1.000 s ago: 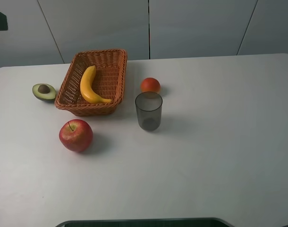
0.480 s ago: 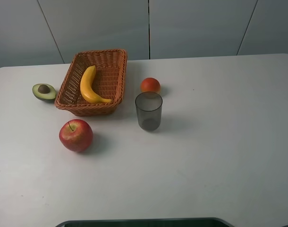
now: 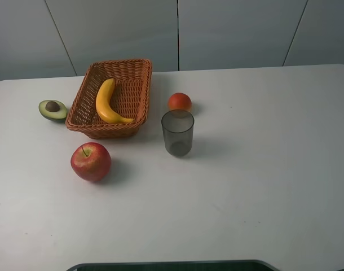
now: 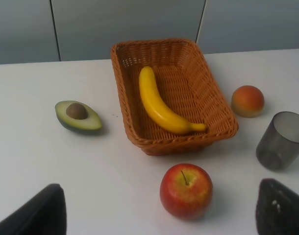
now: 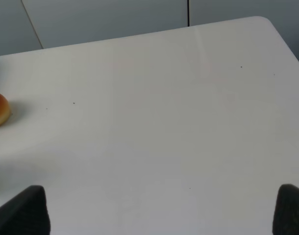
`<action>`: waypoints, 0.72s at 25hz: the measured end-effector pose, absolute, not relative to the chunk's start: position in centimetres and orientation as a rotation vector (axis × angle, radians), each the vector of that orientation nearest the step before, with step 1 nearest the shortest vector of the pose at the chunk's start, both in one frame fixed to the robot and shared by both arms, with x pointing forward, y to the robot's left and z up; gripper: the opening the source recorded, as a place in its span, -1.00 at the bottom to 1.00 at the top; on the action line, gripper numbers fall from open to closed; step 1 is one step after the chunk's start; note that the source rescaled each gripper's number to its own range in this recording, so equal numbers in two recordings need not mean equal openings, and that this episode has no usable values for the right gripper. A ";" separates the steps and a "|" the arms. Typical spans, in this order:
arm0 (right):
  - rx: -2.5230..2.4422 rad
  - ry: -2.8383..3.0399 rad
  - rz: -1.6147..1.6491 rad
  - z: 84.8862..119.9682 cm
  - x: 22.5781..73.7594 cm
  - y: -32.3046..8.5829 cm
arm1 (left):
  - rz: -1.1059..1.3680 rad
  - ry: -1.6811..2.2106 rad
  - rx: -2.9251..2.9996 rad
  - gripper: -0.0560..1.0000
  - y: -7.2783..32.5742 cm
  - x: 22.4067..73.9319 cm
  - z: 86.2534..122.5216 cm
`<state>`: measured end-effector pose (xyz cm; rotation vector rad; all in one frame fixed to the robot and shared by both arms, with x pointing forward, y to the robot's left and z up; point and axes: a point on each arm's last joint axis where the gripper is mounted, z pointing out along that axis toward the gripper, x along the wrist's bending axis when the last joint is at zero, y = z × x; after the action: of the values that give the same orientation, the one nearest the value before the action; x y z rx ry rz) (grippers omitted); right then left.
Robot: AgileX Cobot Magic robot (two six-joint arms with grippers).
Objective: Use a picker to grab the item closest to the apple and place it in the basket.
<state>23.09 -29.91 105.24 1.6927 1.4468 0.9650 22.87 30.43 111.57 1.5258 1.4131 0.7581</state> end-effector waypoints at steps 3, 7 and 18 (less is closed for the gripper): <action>1.693 1.447 0.965 105.2 23.1 -29.9 | 0.769 1.405 1.547 0.98 30.7 21.8 109.9; 1.693 1.447 0.965 105.2 23.1 -29.9 | 0.810 1.399 1.580 0.98 31.0 21.4 108.2; 1.693 1.447 0.965 105.2 23.1 -29.9 | 0.828 1.424 1.643 0.98 30.8 23.1 105.6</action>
<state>23.09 -29.91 105.24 1.6927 1.4468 0.9650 23.06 30.85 105.59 1.6429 1.4243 0.8283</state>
